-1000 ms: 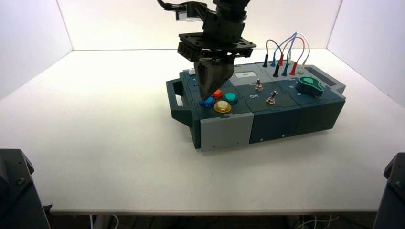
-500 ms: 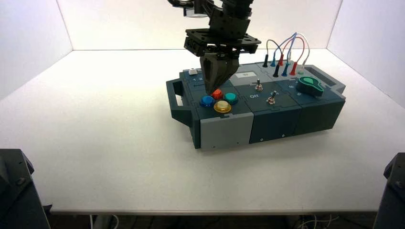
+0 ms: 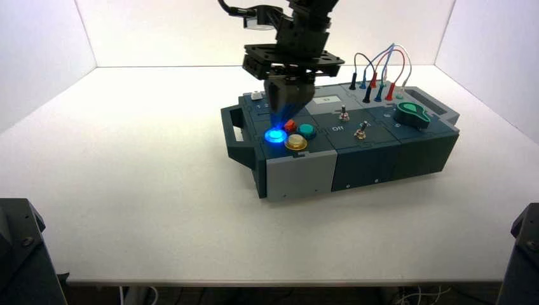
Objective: Push the blue button with the right gripper.
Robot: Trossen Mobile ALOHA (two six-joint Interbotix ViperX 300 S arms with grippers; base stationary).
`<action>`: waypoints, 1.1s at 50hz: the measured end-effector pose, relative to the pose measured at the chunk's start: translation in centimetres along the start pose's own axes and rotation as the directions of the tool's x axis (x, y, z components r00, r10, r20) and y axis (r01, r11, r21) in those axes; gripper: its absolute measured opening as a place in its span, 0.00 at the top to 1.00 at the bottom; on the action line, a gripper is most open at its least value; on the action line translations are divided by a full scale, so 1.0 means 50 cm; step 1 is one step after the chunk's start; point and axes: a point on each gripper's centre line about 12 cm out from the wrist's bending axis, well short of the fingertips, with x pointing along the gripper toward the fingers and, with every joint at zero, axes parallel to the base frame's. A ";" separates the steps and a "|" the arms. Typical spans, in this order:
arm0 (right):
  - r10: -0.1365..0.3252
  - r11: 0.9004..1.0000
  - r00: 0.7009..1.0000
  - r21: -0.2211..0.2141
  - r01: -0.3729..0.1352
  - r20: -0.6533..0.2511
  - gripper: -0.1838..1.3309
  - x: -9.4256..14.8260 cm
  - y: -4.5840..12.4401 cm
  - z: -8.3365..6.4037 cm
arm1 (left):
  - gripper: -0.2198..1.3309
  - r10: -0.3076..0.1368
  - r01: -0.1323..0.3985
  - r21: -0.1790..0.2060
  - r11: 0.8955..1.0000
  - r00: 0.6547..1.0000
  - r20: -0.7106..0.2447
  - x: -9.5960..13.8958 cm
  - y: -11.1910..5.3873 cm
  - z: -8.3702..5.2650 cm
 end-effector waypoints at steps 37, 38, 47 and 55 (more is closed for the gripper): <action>-0.004 0.999 0.982 -0.053 0.015 0.189 0.97 -0.179 0.021 0.017 | 0.96 0.000 0.000 -0.003 1.000 1.000 0.003 0.000 0.000 0.001; -0.005 0.999 0.982 -0.051 0.015 0.191 0.97 -0.180 0.020 0.017 | 0.96 0.000 0.000 -0.005 1.000 1.000 0.003 0.000 0.000 0.001; -0.006 0.997 0.965 -0.069 0.025 0.264 0.97 -0.226 0.027 0.003 | 0.96 0.000 0.000 -0.003 1.000 1.000 0.003 0.000 0.000 0.001; -0.034 0.991 0.911 -0.107 0.086 0.412 0.97 -0.298 0.026 -0.029 | 0.96 0.000 0.000 -0.005 1.000 1.000 0.002 0.000 0.000 0.000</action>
